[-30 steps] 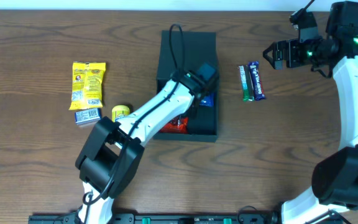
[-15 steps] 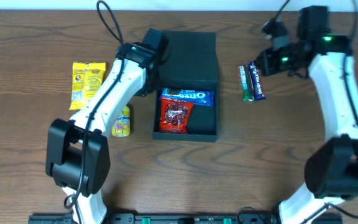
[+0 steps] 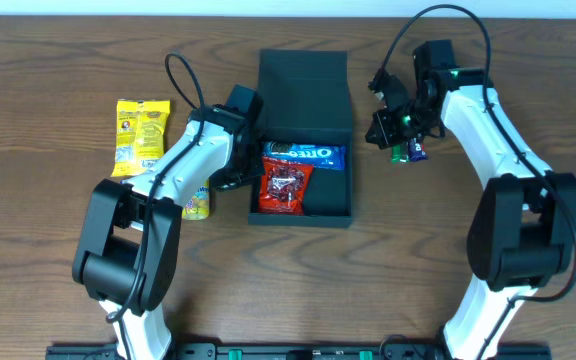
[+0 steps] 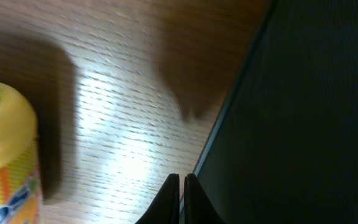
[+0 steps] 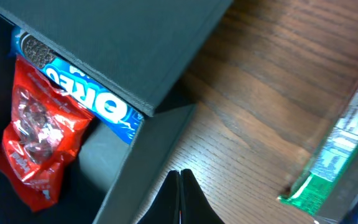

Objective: Pack container
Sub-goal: 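Lift the left gripper out of the box toward the yellow Hacks bag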

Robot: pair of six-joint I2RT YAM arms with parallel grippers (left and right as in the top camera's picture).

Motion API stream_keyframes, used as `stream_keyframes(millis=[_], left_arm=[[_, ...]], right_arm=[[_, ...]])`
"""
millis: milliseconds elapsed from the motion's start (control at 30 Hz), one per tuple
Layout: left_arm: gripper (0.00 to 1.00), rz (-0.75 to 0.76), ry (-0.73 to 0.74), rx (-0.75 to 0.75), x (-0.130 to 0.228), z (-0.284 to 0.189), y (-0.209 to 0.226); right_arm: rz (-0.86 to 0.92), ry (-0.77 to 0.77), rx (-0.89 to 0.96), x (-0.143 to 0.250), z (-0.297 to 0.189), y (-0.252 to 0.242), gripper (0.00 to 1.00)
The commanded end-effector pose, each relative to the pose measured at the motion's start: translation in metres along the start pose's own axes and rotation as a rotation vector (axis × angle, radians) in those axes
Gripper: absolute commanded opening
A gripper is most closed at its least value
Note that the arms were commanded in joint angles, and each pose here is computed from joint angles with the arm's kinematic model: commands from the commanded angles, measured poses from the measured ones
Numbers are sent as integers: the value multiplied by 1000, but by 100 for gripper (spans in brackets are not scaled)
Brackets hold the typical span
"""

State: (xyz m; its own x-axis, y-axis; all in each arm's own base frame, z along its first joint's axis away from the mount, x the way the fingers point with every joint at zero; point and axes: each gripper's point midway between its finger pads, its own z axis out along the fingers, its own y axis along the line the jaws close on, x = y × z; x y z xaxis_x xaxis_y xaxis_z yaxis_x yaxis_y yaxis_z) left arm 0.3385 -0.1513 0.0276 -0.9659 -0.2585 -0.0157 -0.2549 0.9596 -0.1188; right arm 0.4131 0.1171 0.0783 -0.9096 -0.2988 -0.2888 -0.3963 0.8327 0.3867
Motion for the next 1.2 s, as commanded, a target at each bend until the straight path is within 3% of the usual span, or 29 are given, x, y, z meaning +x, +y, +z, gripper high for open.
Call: stream_keyframes(millis=[0,333,433,633,800,1000,1100,1167], left_arm=[[6,-9,31,56,7,-4,-9],[6,18,5,27,2,-5,-4],[6,20,-95,-29,-15,-24,4],[6,7,-453,-193,-67,-115,35],[6,-68,-474,-247,-79,-134,78],[69,-49,-445,-370,-89,-122,112],[88,-47,-441,-450,-95,-112,122],[89,-45,-430,-495,-100,-99,128]], right_arm=[[11,13,-52,1,11,11,2],[-23,19,-58,-2,22,20,2],[-17,14,-55,-2,21,17,1],[4,-17,-42,-7,14,2,2],[22,-48,-28,-11,7,-11,2],[18,-66,-23,-15,6,-14,2],[20,-62,-24,-14,6,-14,1],[20,-62,-24,-14,6,-14,2]])
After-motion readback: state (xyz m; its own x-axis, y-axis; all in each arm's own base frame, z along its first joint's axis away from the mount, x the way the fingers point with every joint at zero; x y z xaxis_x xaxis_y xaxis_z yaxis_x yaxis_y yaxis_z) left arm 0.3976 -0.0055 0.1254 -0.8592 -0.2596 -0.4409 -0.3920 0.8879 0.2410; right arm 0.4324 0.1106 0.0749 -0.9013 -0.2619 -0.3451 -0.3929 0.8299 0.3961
